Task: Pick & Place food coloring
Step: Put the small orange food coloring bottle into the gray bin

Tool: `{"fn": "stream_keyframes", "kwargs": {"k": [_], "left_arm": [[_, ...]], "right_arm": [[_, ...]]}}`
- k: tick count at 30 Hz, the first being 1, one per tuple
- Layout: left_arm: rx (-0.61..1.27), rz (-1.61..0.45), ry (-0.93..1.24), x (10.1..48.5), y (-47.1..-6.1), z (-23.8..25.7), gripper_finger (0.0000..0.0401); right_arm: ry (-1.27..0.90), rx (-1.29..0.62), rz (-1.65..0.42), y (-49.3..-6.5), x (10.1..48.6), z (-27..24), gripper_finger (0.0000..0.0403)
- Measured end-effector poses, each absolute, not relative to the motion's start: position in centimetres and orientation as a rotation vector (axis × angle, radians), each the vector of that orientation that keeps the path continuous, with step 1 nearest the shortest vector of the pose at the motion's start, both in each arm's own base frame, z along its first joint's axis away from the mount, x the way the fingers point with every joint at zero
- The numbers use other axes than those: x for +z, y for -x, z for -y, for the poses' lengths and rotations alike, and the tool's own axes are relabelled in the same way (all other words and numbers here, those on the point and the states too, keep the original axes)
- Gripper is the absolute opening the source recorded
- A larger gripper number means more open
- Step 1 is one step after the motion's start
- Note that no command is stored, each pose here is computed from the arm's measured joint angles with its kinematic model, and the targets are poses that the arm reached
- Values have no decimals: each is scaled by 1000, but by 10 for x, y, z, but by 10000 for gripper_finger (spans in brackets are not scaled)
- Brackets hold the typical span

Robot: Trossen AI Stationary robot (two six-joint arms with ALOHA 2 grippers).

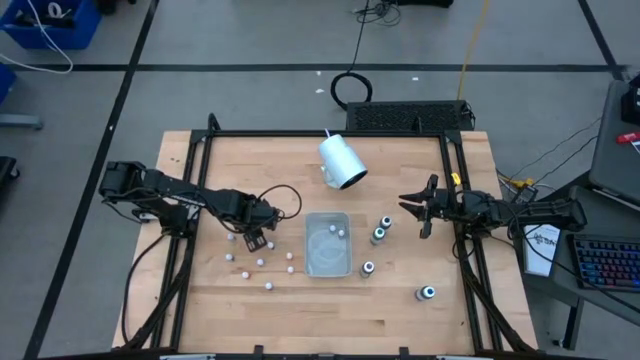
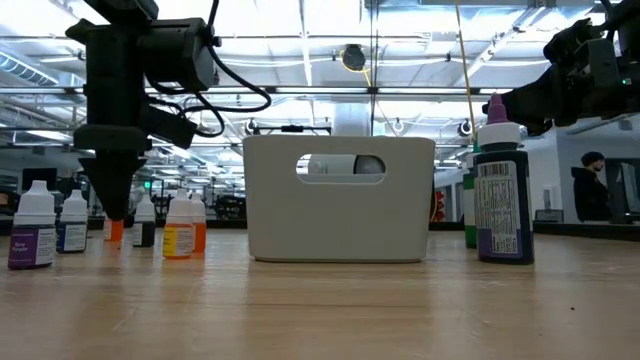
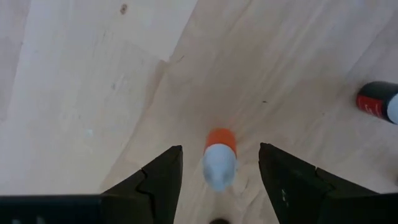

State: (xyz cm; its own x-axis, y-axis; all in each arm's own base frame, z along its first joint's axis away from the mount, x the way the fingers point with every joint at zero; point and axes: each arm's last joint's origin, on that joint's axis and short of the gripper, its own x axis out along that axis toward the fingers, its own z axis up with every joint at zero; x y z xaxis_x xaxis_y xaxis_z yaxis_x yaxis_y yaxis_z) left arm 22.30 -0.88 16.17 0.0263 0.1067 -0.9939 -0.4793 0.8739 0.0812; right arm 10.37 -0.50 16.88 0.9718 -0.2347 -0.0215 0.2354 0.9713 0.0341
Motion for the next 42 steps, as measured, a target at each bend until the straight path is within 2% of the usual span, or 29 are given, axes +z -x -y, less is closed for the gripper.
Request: {"fn": "stream_keyframes", "kwargs": {"k": [6,20,26,30,35,42], "left_arm": [[457,-1484,306,162,-223,9,193],[444,-1485,298,162,-223,9,55],[433,-1485,287,164,-224,9,54],[387,-1451,257,178,-234,10,54],[334,-1376,197,215,-253,13,54],[190,-1133,96,284,-286,20,54]], "right_arm": [[-37,-237,-18,-104,169,5,77],[-36,-238,-18,-104,169,5,77],[-36,-238,-18,-104,169,5,77],[-36,-237,-18,-104,169,5,77],[-37,-238,-17,-104,169,5,77],[-37,-238,-18,-104,169,5,77]]}}
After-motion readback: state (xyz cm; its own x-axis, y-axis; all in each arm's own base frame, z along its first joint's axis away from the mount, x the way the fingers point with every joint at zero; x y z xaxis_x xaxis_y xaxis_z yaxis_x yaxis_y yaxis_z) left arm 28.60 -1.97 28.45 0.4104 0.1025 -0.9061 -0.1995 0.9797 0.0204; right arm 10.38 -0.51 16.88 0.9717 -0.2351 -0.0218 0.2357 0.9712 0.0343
